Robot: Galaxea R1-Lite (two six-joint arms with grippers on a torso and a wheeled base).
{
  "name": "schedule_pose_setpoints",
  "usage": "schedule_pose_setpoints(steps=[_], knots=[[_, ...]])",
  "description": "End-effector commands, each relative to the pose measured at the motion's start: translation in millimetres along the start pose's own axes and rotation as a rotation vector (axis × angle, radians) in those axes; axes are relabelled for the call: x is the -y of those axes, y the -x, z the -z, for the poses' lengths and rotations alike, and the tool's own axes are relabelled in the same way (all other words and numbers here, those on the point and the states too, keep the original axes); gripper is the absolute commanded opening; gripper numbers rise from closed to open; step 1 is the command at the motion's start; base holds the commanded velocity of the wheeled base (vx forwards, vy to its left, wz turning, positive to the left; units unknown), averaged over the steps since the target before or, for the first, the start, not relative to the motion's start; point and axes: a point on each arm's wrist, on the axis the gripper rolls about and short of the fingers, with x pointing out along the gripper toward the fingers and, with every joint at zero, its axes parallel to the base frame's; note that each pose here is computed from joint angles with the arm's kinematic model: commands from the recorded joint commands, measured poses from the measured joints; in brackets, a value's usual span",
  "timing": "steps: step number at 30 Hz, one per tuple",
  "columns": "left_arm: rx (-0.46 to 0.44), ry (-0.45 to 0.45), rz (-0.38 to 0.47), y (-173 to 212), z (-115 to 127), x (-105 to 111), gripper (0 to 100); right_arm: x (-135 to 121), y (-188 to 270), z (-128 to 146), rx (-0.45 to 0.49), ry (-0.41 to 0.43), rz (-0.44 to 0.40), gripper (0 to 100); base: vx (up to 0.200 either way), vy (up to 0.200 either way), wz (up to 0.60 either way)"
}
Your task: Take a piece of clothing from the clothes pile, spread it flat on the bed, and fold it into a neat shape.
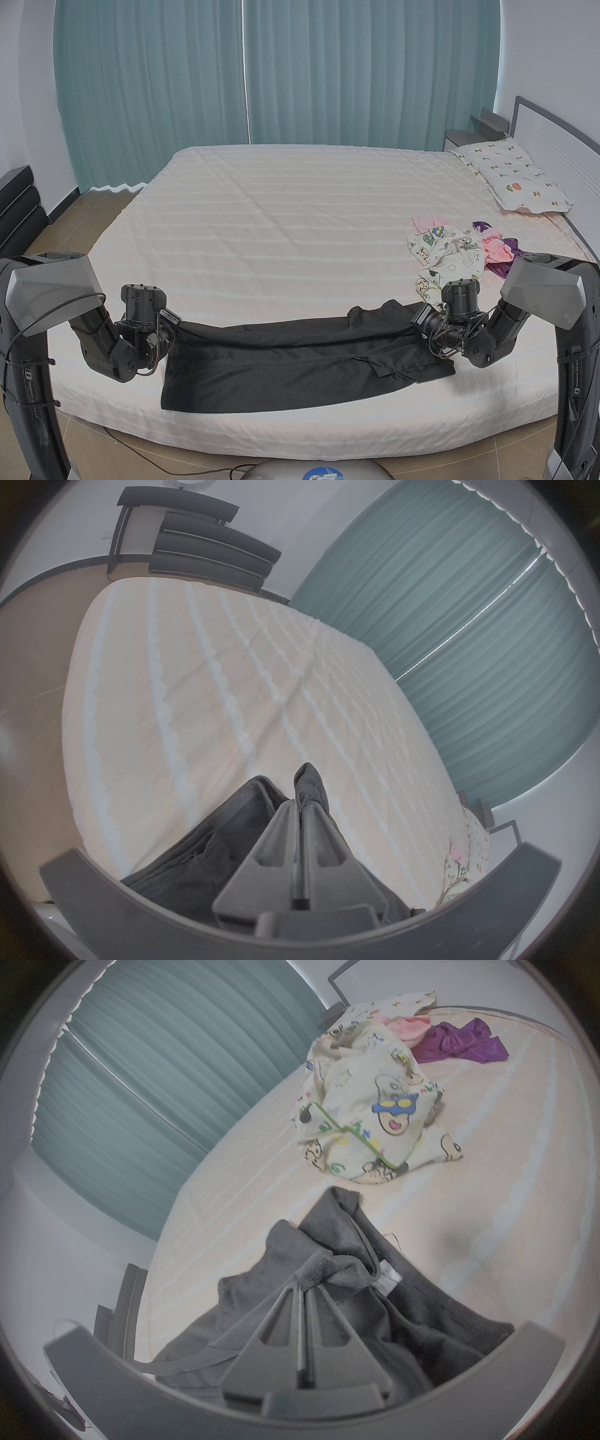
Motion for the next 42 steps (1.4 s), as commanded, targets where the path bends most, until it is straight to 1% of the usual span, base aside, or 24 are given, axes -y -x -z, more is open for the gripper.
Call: schedule_pose_setpoints(steps=[1,4,5,7,9,10,13,14,17,19,20,21,27,28,29,31,32,40,42], knots=[[0.016,0.009,0.010,0,-3,0,0,-5,2,-5,0.041,-0.010,-0.043,0,0.000,0.000,0.00],[0.032,0.022,0.032,-1,-5,3,0,-7,1,-7,0.077,-0.013,-0.077,0,0.000,0.000,0.00],[0.046,0.031,0.056,-1,-7,5,0,-9,0,-8,0.106,-0.015,-0.096,0,0.000,0.000,0.00],[0.103,0.059,0.107,-3,-13,8,0,-12,-6,-11,0.196,-0.026,-0.118,0,0.000,0.000,0.00],[0.135,0.075,0.130,-4,-17,9,0,-11,-10,-11,0.234,-0.030,-0.129,0,0.000,0.000,0.00],[0.153,0.081,0.141,-6,-18,6,0,-10,-12,-9,0.258,-0.030,-0.141,0,0.000,0.000,0.00],[0.138,0.068,0.129,-7,-11,-6,0,-7,-11,-6,0.251,-0.024,-0.135,0,0.000,0.000,0.00],[0.136,0.066,0.128,-7,-11,-7,0,-6,-11,-5,0.249,-0.024,-0.133,0,0.000,0.000,0.00],[0.099,-0.009,0.095,-6,-3,-16,0,5,-4,4,0.185,0.005,-0.085,0,0.000,0.000,0.00],[0.061,-0.105,0.039,-9,8,-32,0,12,1,9,0.142,0.061,-0.049,0,0.000,0.000,0.00],[0.061,-0.105,0.039,-9,8,-32,0,12,1,9,0.142,0.061,-0.049,0,0.000,0.000,0.00],[0.049,-0.140,0.025,-9,13,-37,0,17,4,10,0.129,0.081,-0.029,0,0.000,0.000,0.00],[-0.004,-0.190,-0.016,1,24,-48,0,26,8,18,0.087,0.140,0.003,0,0.000,0.000,0.00],[-0.004,-0.190,-0.016,1,24,-48,0,26,8,18,0.087,0.140,0.003,0,0.000,0.000,0.00],[-0.015,-0.218,-0.028,3,26,-51,0,27,9,20,0.080,0.152,0.009,0,0.000,0.000,0.00],[-0.015,-0.218,-0.028,3,26,-51,0,27,9,20,0.080,0.152,0.009,0,0.000,0.000,0.00],[-0.030,-0.254,-0.040,4,30,-55,0,31,11,23,0.060,0.172,0.026,0,0.000,0.000,0.00],[-0.046,-0.270,-0.061,4,33,-61,0,34,14,27,0.038,0.204,0.044,0,0.000,0.000,0.00],[-0.067,-0.285,-0.067,7,36,-64,0,35,15,29,0.031,0.217,0.048,0,0.000,0.000,0.00]])
